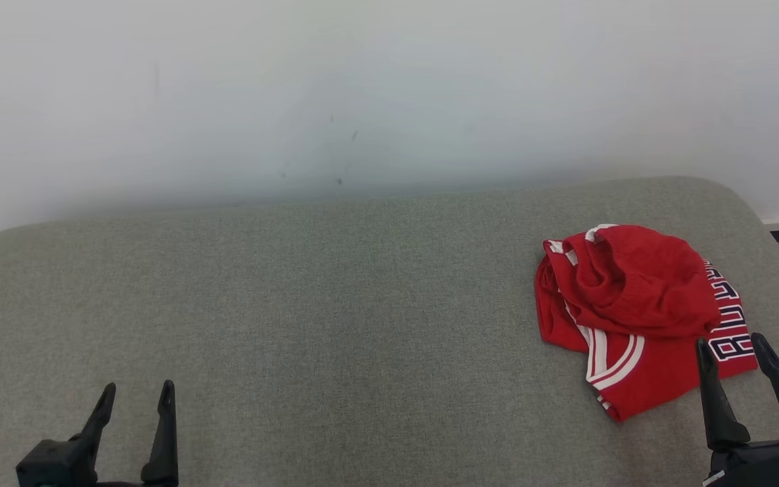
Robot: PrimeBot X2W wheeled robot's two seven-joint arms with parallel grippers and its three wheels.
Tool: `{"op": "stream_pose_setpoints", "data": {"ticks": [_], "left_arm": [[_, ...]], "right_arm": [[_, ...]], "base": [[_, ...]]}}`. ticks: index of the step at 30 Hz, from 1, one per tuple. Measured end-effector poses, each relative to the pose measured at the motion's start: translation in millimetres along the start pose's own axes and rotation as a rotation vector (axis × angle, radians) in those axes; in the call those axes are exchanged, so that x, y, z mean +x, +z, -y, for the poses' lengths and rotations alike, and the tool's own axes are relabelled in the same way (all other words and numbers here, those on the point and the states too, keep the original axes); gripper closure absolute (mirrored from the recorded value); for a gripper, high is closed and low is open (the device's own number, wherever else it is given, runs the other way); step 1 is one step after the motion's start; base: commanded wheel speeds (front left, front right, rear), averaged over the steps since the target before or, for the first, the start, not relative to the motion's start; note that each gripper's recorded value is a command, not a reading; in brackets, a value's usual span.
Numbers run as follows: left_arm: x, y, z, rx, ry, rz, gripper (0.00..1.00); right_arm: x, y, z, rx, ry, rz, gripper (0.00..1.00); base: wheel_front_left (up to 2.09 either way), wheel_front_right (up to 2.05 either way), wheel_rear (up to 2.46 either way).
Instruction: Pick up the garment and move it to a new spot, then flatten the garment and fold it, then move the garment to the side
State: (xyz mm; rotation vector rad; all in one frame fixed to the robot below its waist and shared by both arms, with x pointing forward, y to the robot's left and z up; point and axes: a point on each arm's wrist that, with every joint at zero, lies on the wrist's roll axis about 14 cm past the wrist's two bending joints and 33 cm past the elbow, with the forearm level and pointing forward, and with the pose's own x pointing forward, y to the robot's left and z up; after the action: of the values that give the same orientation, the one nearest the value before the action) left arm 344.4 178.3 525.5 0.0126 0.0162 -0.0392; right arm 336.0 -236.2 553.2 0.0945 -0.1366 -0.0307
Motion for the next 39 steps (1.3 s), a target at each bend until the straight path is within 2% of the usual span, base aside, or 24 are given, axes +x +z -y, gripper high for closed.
{"op": "stream_pose_setpoints", "data": {"ticks": [1, 2, 8, 13, 39], "left_arm": [[0, 0, 0, 0.001, 0.002, 0.0, 0.0], [0, 0, 0, 0.002, 0.002, -0.001, 1.0], [-8, -31, 8, -0.028, 0.001, -0.093, 1.0], [-9, -38, 6, -0.063, 0.011, -0.119, 1.0], [0, -53, 0, -0.49, 0.045, -0.192, 1.0]], "right_arm": [[0, 0, 0, 0.001, -0.001, 0.001, 0.0], [0, 0, 0, 0.002, -0.002, 0.0, 1.0], [-14, -35, -7, 0.052, -0.023, -0.099, 1.0], [-16, -42, -5, 0.096, -0.04, -0.13, 1.0], [-5, -64, 0, 0.465, -0.131, -0.217, 1.0]], "base": [[0.0, 0.0, 0.0], [0.0, 0.0, 0.0], [0.0, 0.0, 0.0], [0.0, 0.0, 0.0], [0.0, 0.0, 0.0]]}}
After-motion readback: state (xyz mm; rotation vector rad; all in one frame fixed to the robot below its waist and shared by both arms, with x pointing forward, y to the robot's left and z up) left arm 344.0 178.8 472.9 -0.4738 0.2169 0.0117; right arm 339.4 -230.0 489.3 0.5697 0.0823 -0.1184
